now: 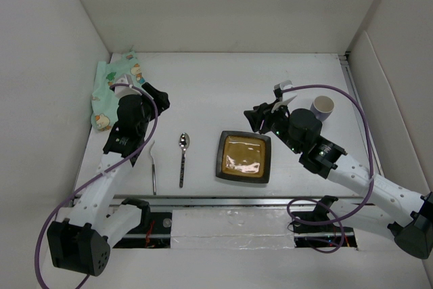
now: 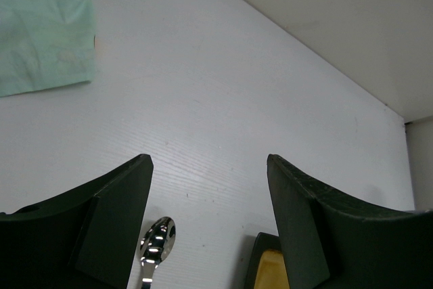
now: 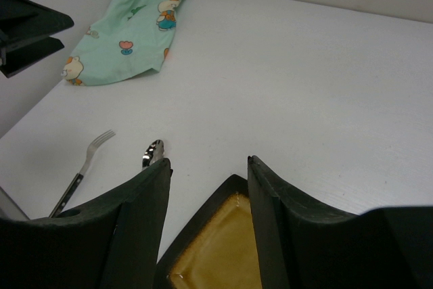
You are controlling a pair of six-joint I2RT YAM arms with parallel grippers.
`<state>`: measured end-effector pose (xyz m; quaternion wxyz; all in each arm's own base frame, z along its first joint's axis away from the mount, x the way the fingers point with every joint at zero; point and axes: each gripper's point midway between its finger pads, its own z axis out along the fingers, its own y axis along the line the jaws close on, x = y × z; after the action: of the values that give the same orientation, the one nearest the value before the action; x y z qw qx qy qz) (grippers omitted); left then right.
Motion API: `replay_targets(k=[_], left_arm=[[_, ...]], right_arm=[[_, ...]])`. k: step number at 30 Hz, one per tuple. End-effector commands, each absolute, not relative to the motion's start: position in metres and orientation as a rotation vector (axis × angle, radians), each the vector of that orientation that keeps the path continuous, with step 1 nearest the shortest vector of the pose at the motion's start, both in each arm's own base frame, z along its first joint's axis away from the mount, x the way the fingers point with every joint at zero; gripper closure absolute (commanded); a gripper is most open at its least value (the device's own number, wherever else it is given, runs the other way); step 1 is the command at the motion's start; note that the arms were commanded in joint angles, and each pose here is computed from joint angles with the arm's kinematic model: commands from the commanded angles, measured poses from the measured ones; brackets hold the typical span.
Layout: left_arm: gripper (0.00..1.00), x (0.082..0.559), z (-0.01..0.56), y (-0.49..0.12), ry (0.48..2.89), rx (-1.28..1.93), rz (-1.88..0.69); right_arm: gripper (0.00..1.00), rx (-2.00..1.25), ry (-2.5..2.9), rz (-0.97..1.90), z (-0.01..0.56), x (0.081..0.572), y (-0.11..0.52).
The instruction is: Set the dinner table for one person
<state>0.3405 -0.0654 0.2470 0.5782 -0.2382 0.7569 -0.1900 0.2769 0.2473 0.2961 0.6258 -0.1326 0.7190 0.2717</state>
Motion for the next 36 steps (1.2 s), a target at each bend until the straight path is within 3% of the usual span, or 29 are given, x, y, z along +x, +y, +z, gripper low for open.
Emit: replay_targets(k=[1, 3, 4, 5, 6, 8, 10, 11, 12, 13, 14, 17, 27, 36], left_arm=[[0.35, 0.356, 0.265, -0.067, 1.749, -0.515, -0.430], [0.45, 0.371, 0.267, -0.067, 1.785, -0.498, -0.399], [0.51, 0.372, 0.260, -0.066, 1.836, -0.476, -0.357], [0.59, 0.381, 0.279, -0.066, 1.819, -0.458, -0.344], [0.85, 0.393, 0.263, -0.065, 1.878, -0.448, -0.292], [1.00, 0.414, 0.257, -0.055, 1.947, -0.410, -0.134], [0.99, 0.423, 0.245, -0.045, 2.024, -0.388, -0.010], [0.93, 0.439, 0.233, -0.038, 2.069, -0.362, 0.095], [0.79, 0.442, 0.223, -0.040, 2.110, -0.349, 0.122], [0.70, 0.444, 0.214, -0.043, 2.144, -0.329, 0.127], [0.50, 0.453, 0.186, -0.054, 2.206, -0.299, 0.116], [0.46, 0.457, 0.162, -0.051, 2.258, -0.302, 0.167], [0.51, 0.465, 0.089, 0.004, 2.349, -0.395, 0.489], [0.50, 0.471, 0.055, 0.044, 2.404, -0.509, 0.505]], right_arm=[[0.57, -0.249, 1.603, 0.621, 0.312, 0.278, 0.242], [0.70, -0.243, 1.607, 0.619, 0.307, 0.279, 0.241], [0.93, -0.246, 1.603, 0.619, 0.308, 0.279, 0.241], [1.00, -0.246, 1.609, 0.614, 0.307, 0.279, 0.240], [1.00, -0.241, 1.617, 0.611, 0.306, 0.278, 0.239], [1.00, -0.230, 1.625, 0.601, 0.306, 0.276, 0.234], [1.00, -0.230, 1.623, 0.599, 0.301, 0.274, 0.231], [1.00, -0.224, 1.627, 0.588, 0.299, 0.274, 0.228], [1.00, -0.216, 1.625, 0.587, 0.300, 0.272, 0.225], [0.83, -0.207, 1.644, 0.574, 0.296, 0.271, 0.221], [0.59, -0.196, 1.657, 0.559, 0.292, 0.269, 0.216], [0.38, -0.203, 1.669, 0.550, 0.285, 0.266, 0.213], [0.37, -0.241, 1.693, 0.591, 0.270, 0.259, 0.219], [0.37, -0.262, 1.707, 0.598, 0.257, 0.259, 0.224]])
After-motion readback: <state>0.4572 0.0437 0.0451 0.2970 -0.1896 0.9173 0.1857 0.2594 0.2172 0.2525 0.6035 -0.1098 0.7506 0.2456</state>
